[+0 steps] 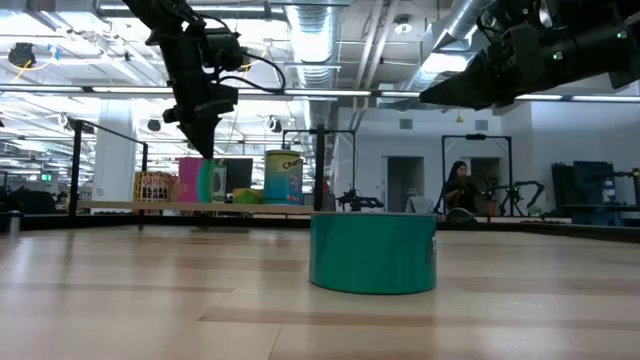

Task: Pick and place cans onto a shelf
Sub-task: Put the canned green on the shelf, then put the canned tuna on the shelf

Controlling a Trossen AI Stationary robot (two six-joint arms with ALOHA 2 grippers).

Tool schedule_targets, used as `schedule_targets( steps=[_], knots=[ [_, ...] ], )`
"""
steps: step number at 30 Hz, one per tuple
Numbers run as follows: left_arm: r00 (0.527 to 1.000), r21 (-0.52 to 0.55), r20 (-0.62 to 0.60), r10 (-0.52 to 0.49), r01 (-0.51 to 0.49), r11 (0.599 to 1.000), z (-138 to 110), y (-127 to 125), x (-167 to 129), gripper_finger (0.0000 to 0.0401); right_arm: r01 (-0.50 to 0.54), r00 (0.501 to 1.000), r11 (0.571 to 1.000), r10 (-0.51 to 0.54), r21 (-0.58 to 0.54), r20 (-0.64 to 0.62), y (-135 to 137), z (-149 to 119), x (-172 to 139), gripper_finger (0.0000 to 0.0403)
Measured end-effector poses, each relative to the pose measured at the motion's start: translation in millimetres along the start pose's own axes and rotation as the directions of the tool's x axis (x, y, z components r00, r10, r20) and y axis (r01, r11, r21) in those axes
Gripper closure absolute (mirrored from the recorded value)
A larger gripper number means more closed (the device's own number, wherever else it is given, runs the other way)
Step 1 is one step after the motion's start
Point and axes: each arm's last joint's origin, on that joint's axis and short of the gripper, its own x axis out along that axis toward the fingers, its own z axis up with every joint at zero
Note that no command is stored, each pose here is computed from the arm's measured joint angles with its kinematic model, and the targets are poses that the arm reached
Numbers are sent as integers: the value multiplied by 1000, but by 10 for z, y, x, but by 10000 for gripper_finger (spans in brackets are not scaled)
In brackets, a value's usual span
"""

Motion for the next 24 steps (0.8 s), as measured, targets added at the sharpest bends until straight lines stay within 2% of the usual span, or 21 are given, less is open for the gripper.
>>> schedule_targets(
  steps=[14, 20, 24],
  knots=[
    [998, 48, 57, 10, -13, 999, 34, -4, -50, 341, 0, 1000, 1000, 0, 0, 0, 0, 0, 0, 386],
    [990, 131, 139, -17, -1, 991, -15, -83, -307, 342, 0, 1000, 1000, 0, 0, 0, 0, 0, 0, 387],
    [962, 232, 237, -137, 81, 969, -89, -300, -597, 351, 0, 1000, 1000, 0, 0, -1, 0, -1, 0, 386]
  ],
)
